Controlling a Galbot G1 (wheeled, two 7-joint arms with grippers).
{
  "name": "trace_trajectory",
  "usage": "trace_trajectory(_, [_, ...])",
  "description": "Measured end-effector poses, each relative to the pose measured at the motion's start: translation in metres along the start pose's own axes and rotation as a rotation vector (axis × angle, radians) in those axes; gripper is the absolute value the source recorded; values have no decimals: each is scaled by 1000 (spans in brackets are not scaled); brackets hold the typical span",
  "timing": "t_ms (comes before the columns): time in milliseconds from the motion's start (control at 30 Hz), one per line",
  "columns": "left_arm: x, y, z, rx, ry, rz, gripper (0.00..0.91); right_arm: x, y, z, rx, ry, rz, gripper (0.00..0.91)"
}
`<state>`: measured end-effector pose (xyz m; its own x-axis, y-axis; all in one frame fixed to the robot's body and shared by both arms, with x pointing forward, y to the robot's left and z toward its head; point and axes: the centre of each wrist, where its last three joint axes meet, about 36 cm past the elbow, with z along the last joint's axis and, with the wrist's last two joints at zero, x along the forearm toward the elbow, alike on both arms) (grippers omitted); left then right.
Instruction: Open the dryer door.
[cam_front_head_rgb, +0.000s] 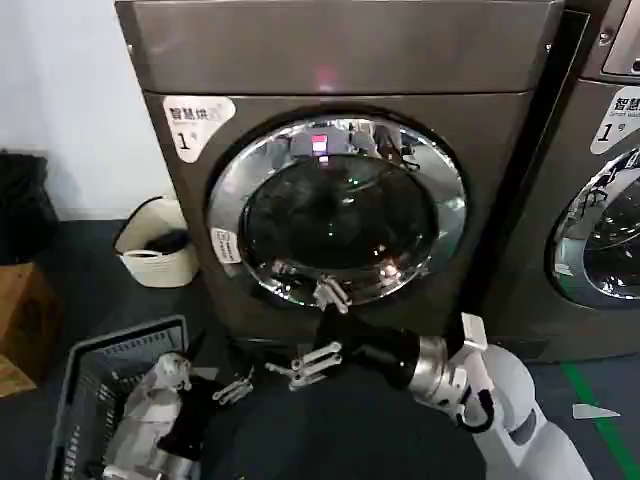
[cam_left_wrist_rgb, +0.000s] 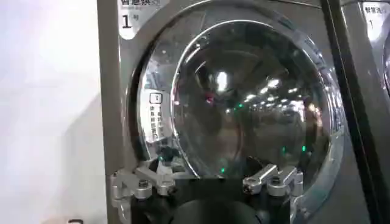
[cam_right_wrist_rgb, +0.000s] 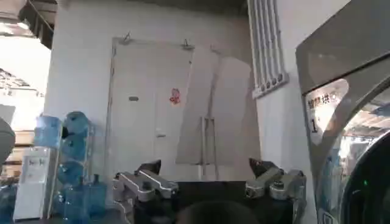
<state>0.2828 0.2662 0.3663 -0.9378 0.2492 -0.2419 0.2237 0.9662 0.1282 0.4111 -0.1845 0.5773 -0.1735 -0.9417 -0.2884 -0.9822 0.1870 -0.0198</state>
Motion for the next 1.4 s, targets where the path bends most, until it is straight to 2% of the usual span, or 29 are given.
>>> trace_trajectory(167, [-1,-3,1,7,14,-5,907,3,-8,8,50,27,38,907])
trace_trajectory(367, [-1,-3,0,17,37,-3,907,3,-23,19,60,58,62,907])
trace_trajectory(700, [-2,-5,-2,8,49,7,907,-3,-42,36,62,77,111,907])
trace_trajectory(1167, [-3,-7,-7,-6,120,1,907,-25,-79,60,19,102,121,907])
trace_trajectory(1400, [-3,-8,-10,-7,141,4,907,-45,-100,69,19,155,123,907])
